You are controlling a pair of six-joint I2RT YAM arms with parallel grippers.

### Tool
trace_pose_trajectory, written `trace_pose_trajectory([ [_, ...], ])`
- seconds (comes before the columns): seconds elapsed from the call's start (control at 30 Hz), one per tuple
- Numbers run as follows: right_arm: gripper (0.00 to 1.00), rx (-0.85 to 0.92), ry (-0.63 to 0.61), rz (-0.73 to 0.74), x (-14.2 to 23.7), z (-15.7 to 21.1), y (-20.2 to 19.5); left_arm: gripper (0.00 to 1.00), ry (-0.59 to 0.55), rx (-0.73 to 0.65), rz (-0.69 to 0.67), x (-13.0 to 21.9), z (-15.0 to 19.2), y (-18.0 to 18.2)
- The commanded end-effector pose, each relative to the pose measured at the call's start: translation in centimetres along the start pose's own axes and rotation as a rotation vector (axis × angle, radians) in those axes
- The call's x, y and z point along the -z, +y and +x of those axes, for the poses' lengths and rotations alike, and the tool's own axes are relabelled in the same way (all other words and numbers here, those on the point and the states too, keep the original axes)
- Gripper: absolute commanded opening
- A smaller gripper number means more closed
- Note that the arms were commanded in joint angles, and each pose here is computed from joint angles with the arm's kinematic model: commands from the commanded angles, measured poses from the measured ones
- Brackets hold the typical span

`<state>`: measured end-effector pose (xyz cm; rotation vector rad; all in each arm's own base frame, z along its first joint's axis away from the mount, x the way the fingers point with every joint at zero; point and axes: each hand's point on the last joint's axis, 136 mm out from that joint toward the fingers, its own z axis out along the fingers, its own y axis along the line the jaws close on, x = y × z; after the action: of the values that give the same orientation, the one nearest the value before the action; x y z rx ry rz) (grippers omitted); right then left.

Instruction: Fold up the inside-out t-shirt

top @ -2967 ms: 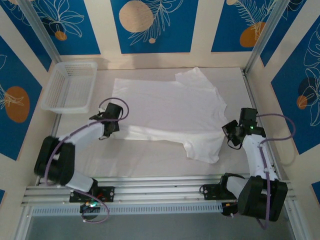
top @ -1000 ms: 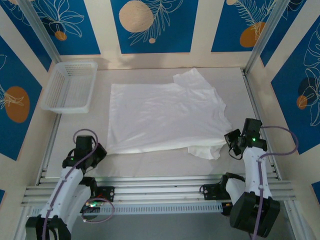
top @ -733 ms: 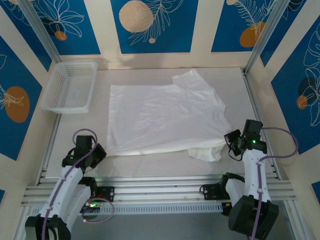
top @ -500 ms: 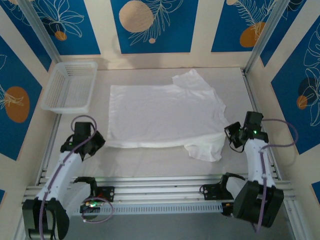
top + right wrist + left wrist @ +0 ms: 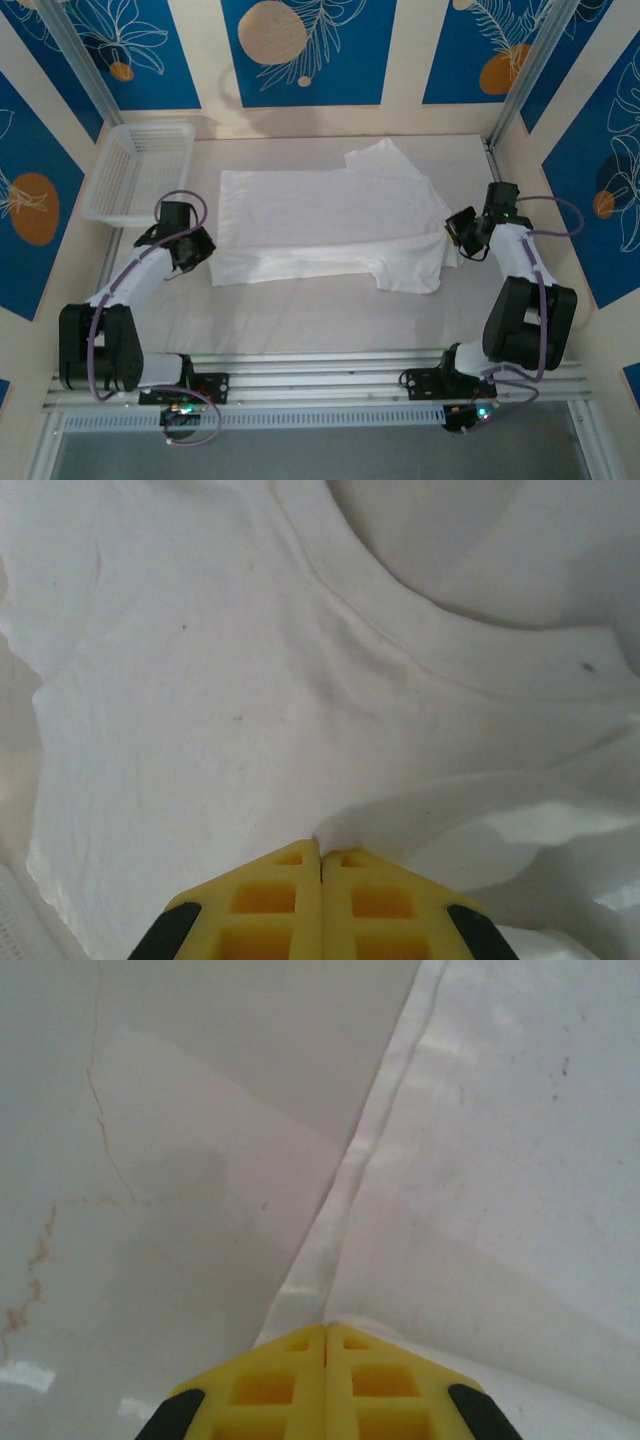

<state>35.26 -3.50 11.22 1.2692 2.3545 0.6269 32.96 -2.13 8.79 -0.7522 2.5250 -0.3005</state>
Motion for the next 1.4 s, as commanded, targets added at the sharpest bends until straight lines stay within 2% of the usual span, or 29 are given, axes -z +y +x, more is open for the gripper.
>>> trace_pose_trajectory([
  [0.0,0.0,0.038,-0.023,-0.014,-0.6,-1.5,1.4,0.0,-0.053,-0.036,-0.026,-0.8,-2.5,-0.5],
  [0.13,0.0,0.025,-0.007,0.029,-2.8,-2.2,0.7,0.01,0.013,-0.065,-0.058,-4.2,-2.3,-0.4],
  [0.2,0.02,0.018,0.014,0.056,-3.8,-2.3,0.2,0.19,0.037,-0.076,-0.046,-6.0,-2.2,-0.7],
  [0.27,0.21,0.019,0.049,0.063,-4.3,-2.1,0.2,0.37,0.03,-0.068,-0.02,-6.7,-2.3,-1.1],
  [0.33,0.4,0.025,0.062,0.07,-3.7,-1.9,0.5,0.48,-0.005,-0.054,-0.002,-6.3,-2.9,-1.5],
  [0.37,0.46,0.02,0.055,0.08,-3.1,-2.0,0.5,0.53,-0.026,-0.051,-0.002,-5.7,-3.2,-1.5],
  [0.43,0.52,0.009,0.028,0.088,-1.7,-1.9,0.1,0.57,-0.064,-0.053,-0.01,-4.1,-3.8,-1.4],
  [0.5,0.53,-0.001,-0.005,0.088,-0.2,-1.5,-0.7,0.59,-0.095,-0.055,0.002,-2.2,-4.1,-1.6],
  [0.6,0.52,-0.002,-0.034,0.11,1.0,0.8,-3.1,0.6,-0.107,-0.093,0.106,0.6,-3.1,-3.3],
  [0.7,0.52,-0.02,0.008,0.141,0.8,4.3,-6.3,0.6,-0.092,-0.201,0.19,2.9,-0.6,-5.6],
  [0.8,0.52,-0.017,0.047,0.152,0.2,6.7,-8.4,0.61,-0.082,-0.285,0.224,4.2,2.0,-6.5],
  [0.97,0.54,0.022,0.113,0.172,-1.0,8.9,-9.0,0.69,-0.07,-0.348,0.321,4.7,4.7,-8.0],
  [1.03,0.5,0.023,0.126,0.162,-1.6,9.2,-8.7,0.7,-0.059,-0.354,0.317,4.6,5.1,-8.0],
  [1.1,0.39,0.028,0.127,0.143,-2.3,9.2,-8.1,0.7,-0.055,-0.349,0.314,4.4,5.2,-8.0],
  [1.2,0.04,0.053,0.127,0.105,-2.7,8.4,-6.2,0.7,-0.056,-0.343,0.313,4.4,5.1,-8.1],
  [1.23,0.0,0.068,0.146,0.082,-2.5,8.4,-5.0,0.7,-0.054,-0.345,0.31,4.4,5.1,-8.0],
  [1.37,0.0,0.171,0.188,0.018,-0.3,9.8,0.6,0.69,-0.059,-0.364,0.27,4.7,5.0,-7.3],
])
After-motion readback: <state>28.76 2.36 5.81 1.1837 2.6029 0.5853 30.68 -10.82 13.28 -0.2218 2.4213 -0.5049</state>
